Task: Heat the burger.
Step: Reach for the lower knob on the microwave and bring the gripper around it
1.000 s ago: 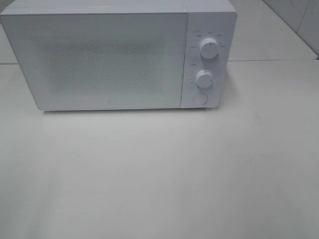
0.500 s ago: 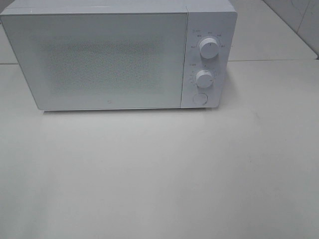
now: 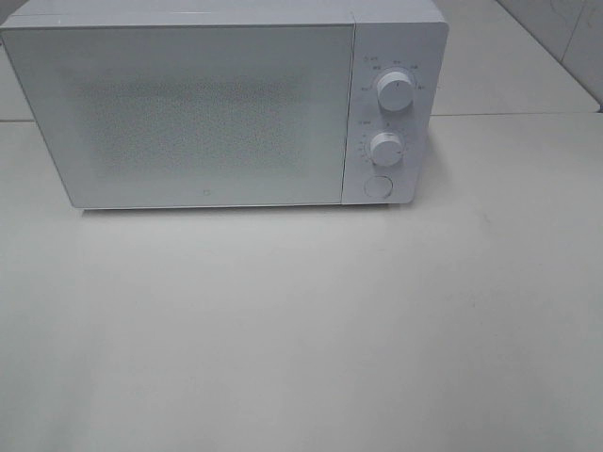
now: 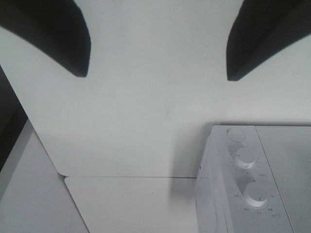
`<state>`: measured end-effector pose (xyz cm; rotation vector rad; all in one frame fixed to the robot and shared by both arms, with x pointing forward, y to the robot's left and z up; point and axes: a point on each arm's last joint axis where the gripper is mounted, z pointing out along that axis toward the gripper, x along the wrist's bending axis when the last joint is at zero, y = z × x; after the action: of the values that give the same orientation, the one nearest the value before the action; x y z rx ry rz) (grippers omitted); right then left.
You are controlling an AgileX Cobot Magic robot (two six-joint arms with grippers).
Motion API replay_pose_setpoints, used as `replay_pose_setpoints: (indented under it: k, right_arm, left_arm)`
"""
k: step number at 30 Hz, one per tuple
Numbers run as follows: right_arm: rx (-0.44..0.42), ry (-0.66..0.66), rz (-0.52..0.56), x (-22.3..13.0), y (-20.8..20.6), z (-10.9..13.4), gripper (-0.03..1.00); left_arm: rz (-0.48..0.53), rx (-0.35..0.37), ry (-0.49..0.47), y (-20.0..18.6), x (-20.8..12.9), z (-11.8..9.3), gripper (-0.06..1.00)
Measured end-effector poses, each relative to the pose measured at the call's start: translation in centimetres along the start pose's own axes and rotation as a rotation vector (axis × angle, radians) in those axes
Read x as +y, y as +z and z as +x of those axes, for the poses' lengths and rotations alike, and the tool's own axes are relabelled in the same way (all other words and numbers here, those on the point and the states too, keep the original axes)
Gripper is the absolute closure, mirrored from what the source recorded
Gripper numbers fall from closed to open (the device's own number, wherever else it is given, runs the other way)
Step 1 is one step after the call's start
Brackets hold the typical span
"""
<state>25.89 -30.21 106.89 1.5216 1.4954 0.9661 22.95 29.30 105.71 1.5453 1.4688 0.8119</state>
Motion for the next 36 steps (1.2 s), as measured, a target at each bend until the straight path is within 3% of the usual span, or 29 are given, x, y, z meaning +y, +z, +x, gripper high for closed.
replay_pose_setpoints:
  k: [14, 22, 36]
  right_arm:
    - [0.01, -0.005, -0.096, 0.2, 2.3, 0.2, 0.24]
    - [0.018, -0.011, -0.084, 0.0, 5.2, 0.4, 0.24]
    - [0.047, -0.017, -0.195, 1.3, 11.3, 1.0, 0.24]
  left_arm:
    - [0.0, 0.0, 0.0, 0.0, 0.0, 0.0, -0.05]
    - [0.0, 0.0, 0.0, 0.0, 0.0, 0.0, -0.05]
    - [0.0, 0.0, 0.0, 0.0, 0.0, 0.0, -0.05]
